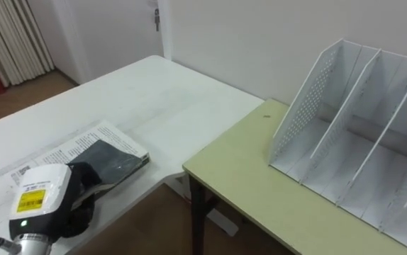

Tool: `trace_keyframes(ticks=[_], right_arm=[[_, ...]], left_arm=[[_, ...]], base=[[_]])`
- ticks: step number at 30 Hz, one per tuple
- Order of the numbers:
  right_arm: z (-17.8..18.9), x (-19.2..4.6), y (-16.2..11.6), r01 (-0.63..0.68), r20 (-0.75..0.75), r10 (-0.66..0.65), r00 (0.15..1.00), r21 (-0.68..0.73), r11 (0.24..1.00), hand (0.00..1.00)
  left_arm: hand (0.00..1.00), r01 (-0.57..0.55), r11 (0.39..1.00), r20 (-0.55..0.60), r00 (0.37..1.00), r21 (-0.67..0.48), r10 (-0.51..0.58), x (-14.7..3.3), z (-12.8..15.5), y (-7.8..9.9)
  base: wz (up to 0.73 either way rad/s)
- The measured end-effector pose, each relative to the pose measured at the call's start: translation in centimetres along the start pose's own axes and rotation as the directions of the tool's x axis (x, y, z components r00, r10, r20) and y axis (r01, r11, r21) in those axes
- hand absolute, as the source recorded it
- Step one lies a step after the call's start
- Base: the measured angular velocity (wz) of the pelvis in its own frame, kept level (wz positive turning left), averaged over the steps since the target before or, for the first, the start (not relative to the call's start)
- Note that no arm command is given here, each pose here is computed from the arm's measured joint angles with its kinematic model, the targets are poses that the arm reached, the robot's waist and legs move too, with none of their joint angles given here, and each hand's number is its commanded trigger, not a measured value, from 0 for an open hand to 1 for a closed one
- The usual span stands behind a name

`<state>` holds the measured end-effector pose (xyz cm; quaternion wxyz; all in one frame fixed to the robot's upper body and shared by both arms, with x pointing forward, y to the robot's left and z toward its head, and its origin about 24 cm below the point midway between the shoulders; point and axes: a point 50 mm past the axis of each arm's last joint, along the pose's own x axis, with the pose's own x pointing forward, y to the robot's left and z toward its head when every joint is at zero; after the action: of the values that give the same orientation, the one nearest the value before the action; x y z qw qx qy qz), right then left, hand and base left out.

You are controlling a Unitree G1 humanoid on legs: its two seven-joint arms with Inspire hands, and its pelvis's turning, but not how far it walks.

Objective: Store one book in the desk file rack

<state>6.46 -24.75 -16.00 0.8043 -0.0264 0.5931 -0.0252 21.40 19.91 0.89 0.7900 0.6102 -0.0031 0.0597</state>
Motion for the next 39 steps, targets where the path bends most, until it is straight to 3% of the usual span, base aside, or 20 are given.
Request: trace_keyframes(ticks=[4, 7, 10, 12, 15, 22, 24, 30, 39], right_arm=[[0.7, 0.1, 0.5, -0.036, 0.038, 0.037, 0.999, -0.02, 0.999, 0.0], [1.3, 0.2, 0.9, -0.059, 0.082, 0.061, 0.995, -0.022, 0.998, 0.0], [2.2, 0.2, 1.6, -0.098, 0.12, 0.101, 0.988, -0.031, 0.995, 0.0], [3.1, 0.2, 2.3, -0.134, 0.158, 0.139, 0.978, -0.04, 0.99, 0.0], [3.7, 0.2, 2.6, -0.158, 0.187, 0.164, 0.968, -0.05, 0.986, 0.0], [7.2, -0.5, 3.9, -0.217, 0.322, 0.261, 0.91, -0.166, 0.962, 0.0], [8.6, -1.0, 4.6, -0.254, 0.371, 0.315, 0.874, -0.205, 0.945, 0.0], [11.5, -2.9, 6.1, -0.318, 0.485, 0.42, 0.767, -0.281, 0.906, 0.0], [15.5, -7.3, 7.7, -0.463, 0.668, 0.557, 0.493, -0.341, 0.818, 0.0]], left_arm=[[1.0, -0.02, 0.985, -0.026, 1.0, -0.172, 0.015, 0.3, 0.1, 0.9], [1.0, -0.035, 0.939, -0.012, 0.999, -0.342, 0.032, 0.6, 0.7, 2.2], [1.0, -0.045, 0.849, 0.016, 0.998, -0.527, 0.063, 0.8, 1.7, 3.4], [1.0, -0.023, 0.744, 0.037, 0.997, -0.668, 0.064, 0.9, 2.4, 3.9], [1.0, 0.03, 0.61, 0.06, 0.998, -0.792, 0.029, 0.9, 2.9, 4.0], [1.0, 0.149, 0.398, 0.151, 0.988, -0.905, -0.026, 0.9, 3.3, 4.2], [1.0, 0.198, 0.268, 0.195, 0.98, -0.943, -0.04, 0.9, 3.5, 4.2], [1.0, 0.25, 0.014, 0.249, 0.968, -0.968, -0.04, 0.8, 3.6, 4.1], [1.0, 0.421, -0.081, 0.424, 0.905, -0.904, -0.028, 0.5, 3.8, 4.3]], base=[[0.0], [0.0], [0.0], [0.0], [-0.05], [-0.05], [0.0], [0.0], [-0.07]])
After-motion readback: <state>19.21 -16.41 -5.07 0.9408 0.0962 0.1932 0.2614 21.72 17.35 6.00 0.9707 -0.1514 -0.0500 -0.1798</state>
